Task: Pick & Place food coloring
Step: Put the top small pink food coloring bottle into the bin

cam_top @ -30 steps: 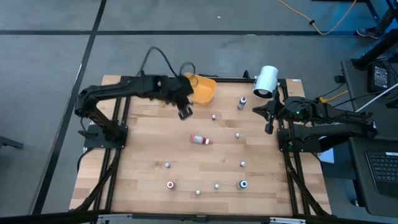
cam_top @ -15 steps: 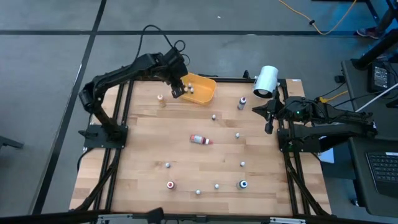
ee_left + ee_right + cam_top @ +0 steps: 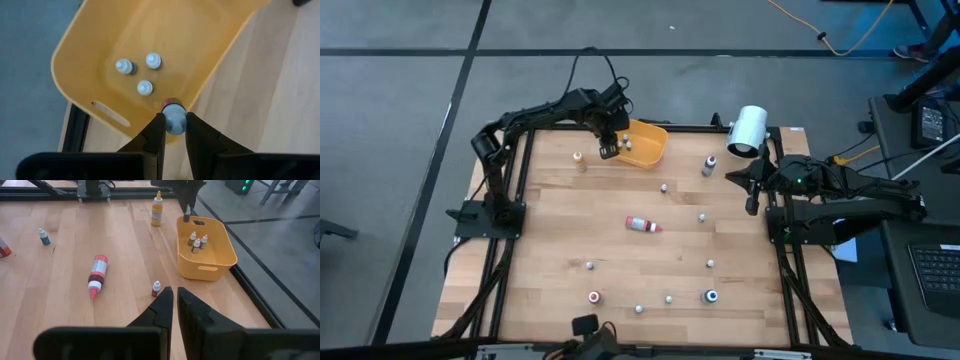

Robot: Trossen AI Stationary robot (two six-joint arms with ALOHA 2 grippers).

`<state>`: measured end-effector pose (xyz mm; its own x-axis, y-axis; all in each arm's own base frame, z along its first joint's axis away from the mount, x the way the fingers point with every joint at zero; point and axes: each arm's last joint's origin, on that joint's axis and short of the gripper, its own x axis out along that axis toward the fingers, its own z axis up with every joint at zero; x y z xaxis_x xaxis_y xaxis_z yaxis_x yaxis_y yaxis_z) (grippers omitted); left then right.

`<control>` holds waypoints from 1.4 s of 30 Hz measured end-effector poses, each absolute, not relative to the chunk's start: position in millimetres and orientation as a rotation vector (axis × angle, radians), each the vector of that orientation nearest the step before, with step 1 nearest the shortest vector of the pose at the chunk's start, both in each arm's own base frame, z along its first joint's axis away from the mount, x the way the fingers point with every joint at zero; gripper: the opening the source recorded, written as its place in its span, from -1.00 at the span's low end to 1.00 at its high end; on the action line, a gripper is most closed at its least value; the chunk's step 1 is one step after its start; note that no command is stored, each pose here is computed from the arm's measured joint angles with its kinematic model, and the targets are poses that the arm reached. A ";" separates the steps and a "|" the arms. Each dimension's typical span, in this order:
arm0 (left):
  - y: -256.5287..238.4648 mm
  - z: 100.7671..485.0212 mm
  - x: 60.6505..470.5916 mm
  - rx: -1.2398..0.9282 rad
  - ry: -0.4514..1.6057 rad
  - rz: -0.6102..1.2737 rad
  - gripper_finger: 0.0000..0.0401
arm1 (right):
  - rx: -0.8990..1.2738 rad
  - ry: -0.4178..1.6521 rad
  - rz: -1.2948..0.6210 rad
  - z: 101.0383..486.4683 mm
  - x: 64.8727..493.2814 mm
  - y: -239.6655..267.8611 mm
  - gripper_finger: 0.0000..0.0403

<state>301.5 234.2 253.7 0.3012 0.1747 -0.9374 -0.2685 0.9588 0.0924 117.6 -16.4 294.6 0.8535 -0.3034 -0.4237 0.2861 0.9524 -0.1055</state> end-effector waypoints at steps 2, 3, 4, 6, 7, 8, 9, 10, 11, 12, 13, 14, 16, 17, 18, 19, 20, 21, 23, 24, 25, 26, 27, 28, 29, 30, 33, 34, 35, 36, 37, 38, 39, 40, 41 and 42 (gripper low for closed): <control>236.2 248.8 304.2 -0.089 1.231 0.293 -0.73 | -0.039 0.452 -0.310 294.7 117.5 -16.4 -0.85; 237.2 245.3 306.3 -0.090 1.232 0.290 -0.73 | -0.040 0.452 -0.310 294.6 117.5 -16.4 -0.85; 237.6 241.5 308.1 -0.093 1.240 0.286 -0.73 | -0.040 0.453 -0.310 294.6 117.5 -16.4 -0.85; 237.9 234.4 312.2 -0.098 1.248 0.279 -0.73 | -0.041 0.453 -0.310 294.6 117.5 -16.4 -0.85; 238.9 231.4 314.1 -0.105 1.244 0.280 -0.73 | -0.042 0.455 -0.310 294.5 117.5 -16.4 -0.85; 239.0 228.7 315.9 -0.114 1.241 0.275 -0.73 | -0.044 0.459 -0.309 294.1 117.3 -16.4 -0.85; 238.8 225.3 317.5 -0.124 1.244 0.264 -0.73 | -0.045 0.462 -0.309 293.9 117.1 -16.4 -0.85; 238.5 221.9 320.3 -0.128 1.242 0.261 -0.73 | -0.046 0.464 -0.309 293.7 117.1 -16.4 -0.85; 239.0 218.9 323.5 -0.130 1.232 0.267 -0.73 | -0.046 0.468 -0.309 293.4 116.9 -16.4 -0.85; 239.9 216.6 325.4 -0.132 1.227 0.271 -0.73 | -0.046 0.471 -0.308 293.1 116.8 -16.3 -0.85; 240.0 215.0 326.9 -0.131 1.223 0.272 -0.73 | -0.046 0.473 -0.309 292.9 116.6 -16.3 -0.85; 239.6 214.0 329.3 -0.124 1.214 0.272 -0.73 | -0.046 0.473 -0.309 292.9 116.6 -16.3 -0.85; 239.9 210.1 332.9 -0.116 1.208 0.272 -0.73 | -0.046 0.479 -0.308 292.4 116.4 -16.3 -0.85; 240.2 207.1 333.2 -0.116 1.222 0.275 -0.73 | -0.046 0.479 -0.309 292.4 116.4 -16.3 -0.85; 240.4 204.4 333.5 -0.118 1.232 0.275 -0.73 | -0.046 0.479 -0.309 292.4 116.4 -16.4 -0.85; 240.6 202.3 333.8 -0.121 1.239 0.273 -0.73 | -0.046 0.479 -0.309 292.4 116.4 -16.4 -0.85; 240.7 201.1 334.0 -0.122 1.242 0.273 -0.73 | -0.047 0.479 -0.308 292.4 116.4 -16.3 -0.85; 240.8 200.5 334.1 -0.123 1.244 0.273 -0.73 | -0.047 0.479 -0.309 292.4 116.4 -16.4 -0.85; 242.0 197.6 334.7 -0.114 1.255 0.288 -0.73 | -0.048 0.479 -0.308 292.5 116.4 -16.3 -0.85; 242.4 195.9 334.9 -0.111 1.262 0.292 -0.73 | -0.048 0.479 -0.309 292.4 116.4 -16.4 -0.85; 242.6 194.3 335.0 -0.111 1.269 0.295 -0.73 | -0.048 0.479 -0.309 292.4 116.4 -16.4 -0.85; 242.8 193.3 335.2 -0.111 1.271 0.295 -0.73 | -0.048 0.479 -0.309 292.5 116.4 -16.4 -0.85; 243.0 191.9 335.5 -0.112 1.275 0.294 -0.73 | -0.048 0.479 -0.308 292.4 116.4 -16.3 -0.85; 243.4 189.5 335.9 -0.114 1.280 0.293 -0.73 | -0.048 0.479 -0.308 292.4 116.4 -16.3 -0.85; 243.9 187.0 336.1 -0.116 1.287 0.291 -0.73 | -0.048 0.479 -0.309 292.5 116.4 -16.4 -0.85; 244.1 184.5 336.1 -0.117 1.296 0.285 -0.73 | -0.048 0.479 -0.308 292.4 116.4 -16.3 -0.85; 244.7 179.3 336.9 -0.119 1.310 0.282 -0.73 | -0.046 0.478 -0.309 292.5 116.5 -16.3 -0.85; 244.8 177.1 337.0 -0.121 1.317 0.279 -0.73 | -0.046 0.478 -0.309 292.5 116.5 -16.3 -0.85; 245.2 174.7 337.4 -0.123 1.322 0.277 -0.72 | -0.045 0.477 -0.309 292.5 116.4 -16.3 -0.85; 245.3 173.8 337.6 -0.124 1.323 0.277 -0.72 | -0.045 0.478 -0.310 292.5 116.4 -16.4 -0.85; 245.2 174.2 337.4 -0.123 1.324 0.277 -0.70 | -0.044 0.478 -0.310 292.5 116.5 -16.4 -0.85; 245.4 174.3 337.6 -0.119 1.322 0.279 -0.68 | -0.043 0.477 -0.310 292.5 116.5 -16.3 -0.85; 245.8 174.2 338.0 -0.115 1.319 0.282 -0.66 | -0.043 0.477 -0.310 292.5 116.4 -16.4 -0.85; 246.0 174.3 338.2 -0.112 1.317 0.285 -0.63 | -0.043 0.477 -0.310 292.5 116.5 -16.4 -0.85; 246.2 175.1 338.4 -0.109 1.312 0.287 -0.60 | -0.042 0.477 -0.310 292.6 116.5 -16.3 -0.85; 246.3 175.8 338.5 -0.107 1.309 0.289 -0.58 | -0.042 0.476 -0.310 292.6 116.4 -16.4 -0.85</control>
<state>338.5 246.3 175.8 0.2286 0.1493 -0.9620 -0.2697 0.9592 0.0848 116.4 -16.4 292.6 0.8427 -0.3036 -0.4445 0.2842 0.9522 -0.1116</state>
